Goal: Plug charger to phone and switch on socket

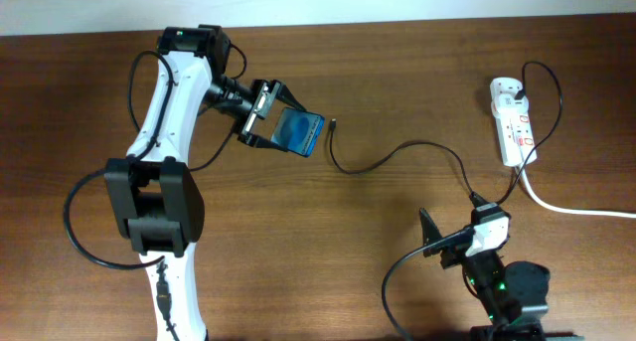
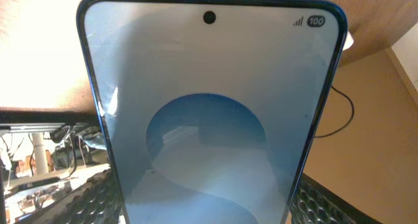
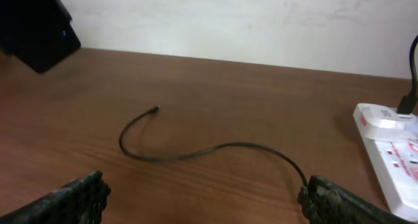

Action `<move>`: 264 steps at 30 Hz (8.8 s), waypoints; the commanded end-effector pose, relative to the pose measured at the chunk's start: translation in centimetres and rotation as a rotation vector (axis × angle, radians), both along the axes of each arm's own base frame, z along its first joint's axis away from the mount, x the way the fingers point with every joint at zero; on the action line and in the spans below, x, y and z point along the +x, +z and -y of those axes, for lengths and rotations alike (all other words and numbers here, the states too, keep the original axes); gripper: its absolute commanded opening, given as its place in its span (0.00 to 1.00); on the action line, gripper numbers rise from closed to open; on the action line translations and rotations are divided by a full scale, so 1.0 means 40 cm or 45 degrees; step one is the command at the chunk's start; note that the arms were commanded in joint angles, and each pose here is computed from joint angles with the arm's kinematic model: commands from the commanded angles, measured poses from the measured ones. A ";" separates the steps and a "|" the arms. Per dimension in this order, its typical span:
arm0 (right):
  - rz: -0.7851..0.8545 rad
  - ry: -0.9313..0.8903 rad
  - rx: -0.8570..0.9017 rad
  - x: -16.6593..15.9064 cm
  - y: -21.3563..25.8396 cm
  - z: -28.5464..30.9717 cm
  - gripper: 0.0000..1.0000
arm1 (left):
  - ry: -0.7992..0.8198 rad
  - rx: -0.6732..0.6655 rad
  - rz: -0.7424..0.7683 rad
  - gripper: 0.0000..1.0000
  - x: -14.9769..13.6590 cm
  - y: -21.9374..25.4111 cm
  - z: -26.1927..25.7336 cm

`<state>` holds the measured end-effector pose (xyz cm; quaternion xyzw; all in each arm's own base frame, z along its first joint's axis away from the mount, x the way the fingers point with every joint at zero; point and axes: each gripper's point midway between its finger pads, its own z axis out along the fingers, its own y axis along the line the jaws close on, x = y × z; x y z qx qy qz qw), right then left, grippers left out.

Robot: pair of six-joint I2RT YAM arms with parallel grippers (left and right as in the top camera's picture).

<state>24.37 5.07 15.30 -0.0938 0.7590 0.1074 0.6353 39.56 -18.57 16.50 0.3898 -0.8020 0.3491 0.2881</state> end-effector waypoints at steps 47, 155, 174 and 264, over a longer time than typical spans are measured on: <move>-1.044 0.266 0.446 0.141 0.184 -0.147 0.94 | -0.207 0.523 0.393 0.00 0.082 -0.113 -0.143; -0.739 -0.352 1.771 0.483 0.305 -0.378 0.04 | -0.335 -0.766 1.077 0.68 0.163 0.264 0.262; -0.460 -0.286 1.899 0.584 0.398 -0.407 0.04 | -0.186 -0.775 1.032 0.62 0.235 0.342 0.274; -1.366 0.184 0.721 0.511 -0.352 -0.465 0.42 | -0.126 -0.684 1.460 0.00 0.331 0.306 -0.100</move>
